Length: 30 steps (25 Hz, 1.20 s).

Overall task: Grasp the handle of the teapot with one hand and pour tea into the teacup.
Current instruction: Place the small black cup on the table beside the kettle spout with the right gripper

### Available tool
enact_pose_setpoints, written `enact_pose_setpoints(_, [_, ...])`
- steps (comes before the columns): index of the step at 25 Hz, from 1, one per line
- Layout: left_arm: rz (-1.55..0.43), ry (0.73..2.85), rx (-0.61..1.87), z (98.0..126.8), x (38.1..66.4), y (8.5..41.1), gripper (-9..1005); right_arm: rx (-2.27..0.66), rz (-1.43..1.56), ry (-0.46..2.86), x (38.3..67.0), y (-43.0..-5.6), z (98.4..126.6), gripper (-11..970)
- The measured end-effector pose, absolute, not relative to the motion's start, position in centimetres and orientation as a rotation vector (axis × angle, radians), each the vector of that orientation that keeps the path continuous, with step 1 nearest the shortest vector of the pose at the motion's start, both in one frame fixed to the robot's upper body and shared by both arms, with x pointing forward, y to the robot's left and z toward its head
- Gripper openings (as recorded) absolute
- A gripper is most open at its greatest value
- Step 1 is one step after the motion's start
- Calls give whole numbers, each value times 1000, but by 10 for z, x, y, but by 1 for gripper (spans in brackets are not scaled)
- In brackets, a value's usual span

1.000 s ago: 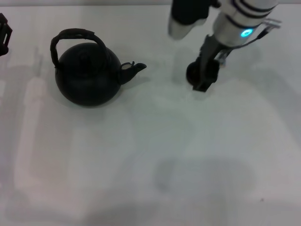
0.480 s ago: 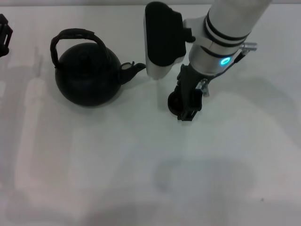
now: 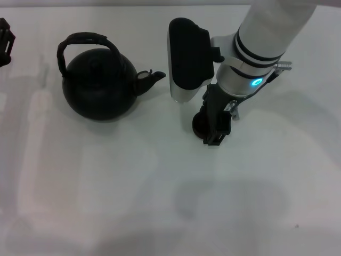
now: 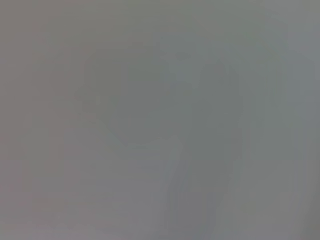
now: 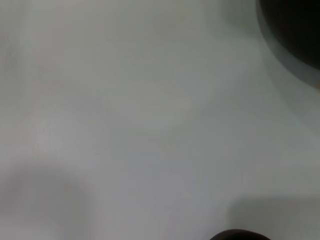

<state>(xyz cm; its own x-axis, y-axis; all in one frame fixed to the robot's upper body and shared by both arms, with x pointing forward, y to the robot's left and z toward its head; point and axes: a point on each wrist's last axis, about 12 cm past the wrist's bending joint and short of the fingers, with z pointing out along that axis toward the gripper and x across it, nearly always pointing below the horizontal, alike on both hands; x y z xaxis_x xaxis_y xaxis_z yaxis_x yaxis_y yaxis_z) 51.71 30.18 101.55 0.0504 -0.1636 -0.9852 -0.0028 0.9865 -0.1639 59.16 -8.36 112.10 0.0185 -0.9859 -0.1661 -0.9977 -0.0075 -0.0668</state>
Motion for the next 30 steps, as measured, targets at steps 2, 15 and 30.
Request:
enact_pose_setpoints(2, [-123, 1517, -134, 1016, 517, 302, 740, -2121, 105, 2089, 591, -84, 1120, 752])
enact_pose_setpoints(15, [-126, 1514, -131, 1017, 519, 301, 739, -2106, 116, 2089, 591, -83, 1118, 760])
enact_pose_setpoints(30, [-124, 1518, -133, 1016, 518, 301, 739, -2113, 122, 2089, 588, -83, 1114, 770])
